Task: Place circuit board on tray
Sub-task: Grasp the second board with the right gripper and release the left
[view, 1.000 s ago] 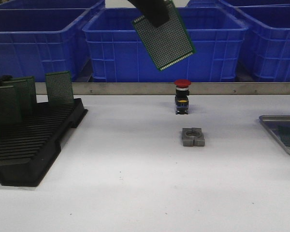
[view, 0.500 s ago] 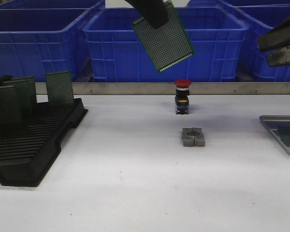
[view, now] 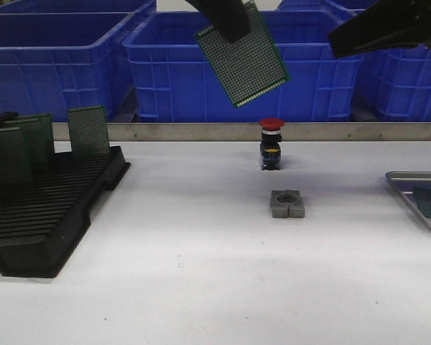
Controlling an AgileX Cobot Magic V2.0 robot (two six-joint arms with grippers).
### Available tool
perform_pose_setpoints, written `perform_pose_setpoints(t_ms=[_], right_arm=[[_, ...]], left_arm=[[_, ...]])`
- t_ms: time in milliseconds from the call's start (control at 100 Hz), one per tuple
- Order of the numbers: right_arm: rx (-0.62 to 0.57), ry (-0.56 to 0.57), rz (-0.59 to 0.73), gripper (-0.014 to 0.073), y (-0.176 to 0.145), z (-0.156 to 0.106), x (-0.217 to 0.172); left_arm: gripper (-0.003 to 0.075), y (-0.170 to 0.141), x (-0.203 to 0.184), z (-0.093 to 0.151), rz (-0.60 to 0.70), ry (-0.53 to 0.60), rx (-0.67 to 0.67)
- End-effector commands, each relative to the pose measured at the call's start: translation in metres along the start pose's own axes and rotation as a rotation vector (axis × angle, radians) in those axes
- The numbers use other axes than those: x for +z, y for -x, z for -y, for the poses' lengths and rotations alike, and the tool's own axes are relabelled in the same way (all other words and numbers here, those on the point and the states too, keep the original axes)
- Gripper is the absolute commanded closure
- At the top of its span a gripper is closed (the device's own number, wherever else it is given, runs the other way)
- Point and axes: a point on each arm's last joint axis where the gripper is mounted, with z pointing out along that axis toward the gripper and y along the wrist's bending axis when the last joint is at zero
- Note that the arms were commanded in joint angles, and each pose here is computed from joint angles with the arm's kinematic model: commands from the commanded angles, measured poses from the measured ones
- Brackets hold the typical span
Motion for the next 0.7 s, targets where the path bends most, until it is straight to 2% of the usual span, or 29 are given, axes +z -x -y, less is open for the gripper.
perform_pose_setpoints(t_ms=[0, 380, 540, 690], right_arm=[[-0.094, 0.124, 0.116, 0.0067, 0.029, -0.022, -0.002], [-0.114, 0.134, 0.114, 0.0067, 0.040, -0.038, 0.030], [-0.117, 0.097, 0.086, 0.0067, 0.039, -0.038, 0.043], [-0.107, 0.107, 0.070, 0.0067, 0.035, -0.038, 0.052]], left_arm=[[0.0738, 0.017, -0.029, 0.014, 0.073, 0.004, 0.019], [0.0738, 0.017, -0.029, 0.014, 0.073, 0.004, 0.019], [0.0738, 0.017, -0.029, 0.014, 0.073, 0.004, 0.019], [0.0738, 0.017, -0.029, 0.014, 0.073, 0.004, 0.019]])
